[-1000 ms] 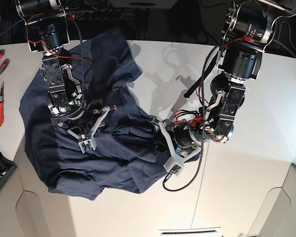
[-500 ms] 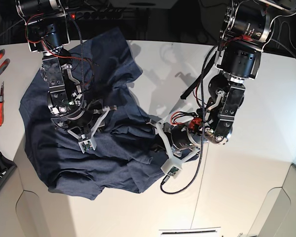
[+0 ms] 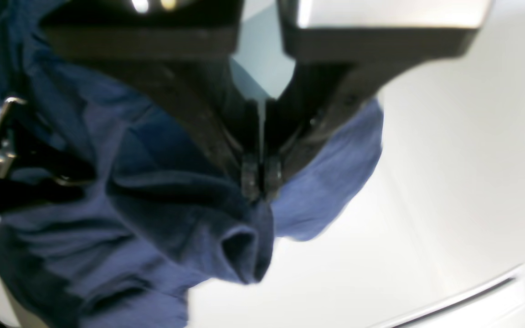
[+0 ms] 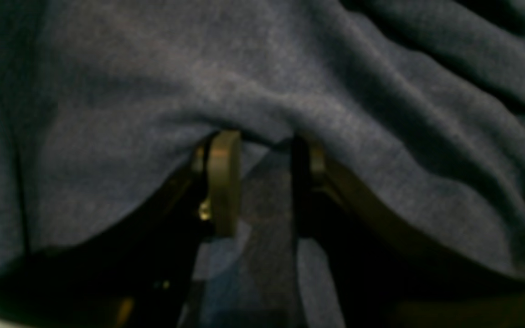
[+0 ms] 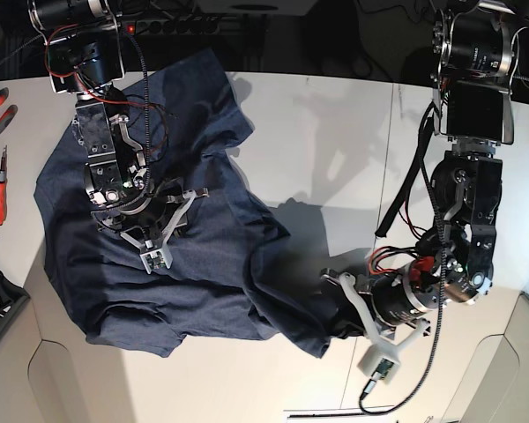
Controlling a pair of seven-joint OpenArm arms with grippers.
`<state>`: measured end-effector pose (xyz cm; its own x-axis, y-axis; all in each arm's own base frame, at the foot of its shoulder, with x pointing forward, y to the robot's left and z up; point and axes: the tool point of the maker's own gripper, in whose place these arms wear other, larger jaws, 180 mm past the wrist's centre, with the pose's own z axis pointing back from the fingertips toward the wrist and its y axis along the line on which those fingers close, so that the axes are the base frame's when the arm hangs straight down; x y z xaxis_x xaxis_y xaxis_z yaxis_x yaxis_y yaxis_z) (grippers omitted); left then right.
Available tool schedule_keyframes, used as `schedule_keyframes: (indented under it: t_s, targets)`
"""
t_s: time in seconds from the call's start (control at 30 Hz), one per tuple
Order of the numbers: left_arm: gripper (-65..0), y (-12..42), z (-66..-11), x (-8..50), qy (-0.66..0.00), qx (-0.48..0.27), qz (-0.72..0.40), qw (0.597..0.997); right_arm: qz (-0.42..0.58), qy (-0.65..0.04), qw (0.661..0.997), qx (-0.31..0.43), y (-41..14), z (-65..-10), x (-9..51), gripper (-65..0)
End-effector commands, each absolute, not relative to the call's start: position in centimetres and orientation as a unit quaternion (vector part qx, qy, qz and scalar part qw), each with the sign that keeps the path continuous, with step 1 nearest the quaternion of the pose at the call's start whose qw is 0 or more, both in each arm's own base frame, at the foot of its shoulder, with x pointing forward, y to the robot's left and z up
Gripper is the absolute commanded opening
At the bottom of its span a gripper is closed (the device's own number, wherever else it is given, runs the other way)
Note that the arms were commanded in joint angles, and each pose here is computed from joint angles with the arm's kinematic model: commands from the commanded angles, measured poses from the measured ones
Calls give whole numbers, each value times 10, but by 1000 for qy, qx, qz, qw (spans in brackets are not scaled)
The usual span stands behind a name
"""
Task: Layout the t-shirt on the table in an organized manner, then fold the t-shirt properly
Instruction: 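Pull the sleeve outward with the left gripper while the right gripper holds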
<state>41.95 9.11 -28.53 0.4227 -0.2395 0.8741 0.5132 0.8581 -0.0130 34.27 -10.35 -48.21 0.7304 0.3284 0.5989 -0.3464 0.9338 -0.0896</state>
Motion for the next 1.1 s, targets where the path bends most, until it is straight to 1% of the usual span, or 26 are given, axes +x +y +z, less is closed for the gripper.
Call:
schedule_keyframes:
  t_s: [0.0, 0.17, 0.37, 0.47, 0.6, 0.73, 0.83, 0.87, 0.9, 0.93, 0.97, 1.07]
  targets:
    - [-650, 102, -261, 431, -520, -134, -214, 816, 187, -281, 941, -1, -112, -493, 330, -461]
    - [-650, 163, -247, 437, -536, -85, -173, 822, 187, -281, 941, -1, -112, -493, 330, -461]
    - [-650, 227, -233, 435, -538, -21, -152, 829, 187, -281, 941, -1, -112, -493, 330, -461]
    - [-650, 246, -237, 430, -513, 3, -155, 844, 187, -281, 941, -1, -112, -493, 330, -461]
    - [-650, 257, -248, 421, -476, 19, -157, 865, 187, -281, 941, -1, -112, -493, 330, -461]
    - [-650, 264, -262, 411, -450, 26, -161, 878, 187, -281, 941, -1, -112, -493, 330, -461]
    - [-650, 276, -277, 397, -422, 51, -181, 887, 187, -280, 941, -2, -112, -493, 330, -461]
    - [-584, 281, -283, 392, -413, 60, -183, 890, 188, -280, 941, -2, -112, -493, 330, -461]
    - [-484, 285, -287, 388, -407, 67, -185, 892, 188, -280, 941, -2, -112, -493, 330, -461]
    - [-406, 290, -292, 384, -399, 78, -188, 894, 188, -281, 941, -2, -112, -493, 330, -461]
    - [-368, 297, -297, 379, -391, 91, -182, 898, 188, -281, 941, -3, -113, -493, 330, -461]
    - [-364, 320, -306, 367, -371, 138, -163, 904, 188, -281, 941, -3, -113, -493, 330, -461]
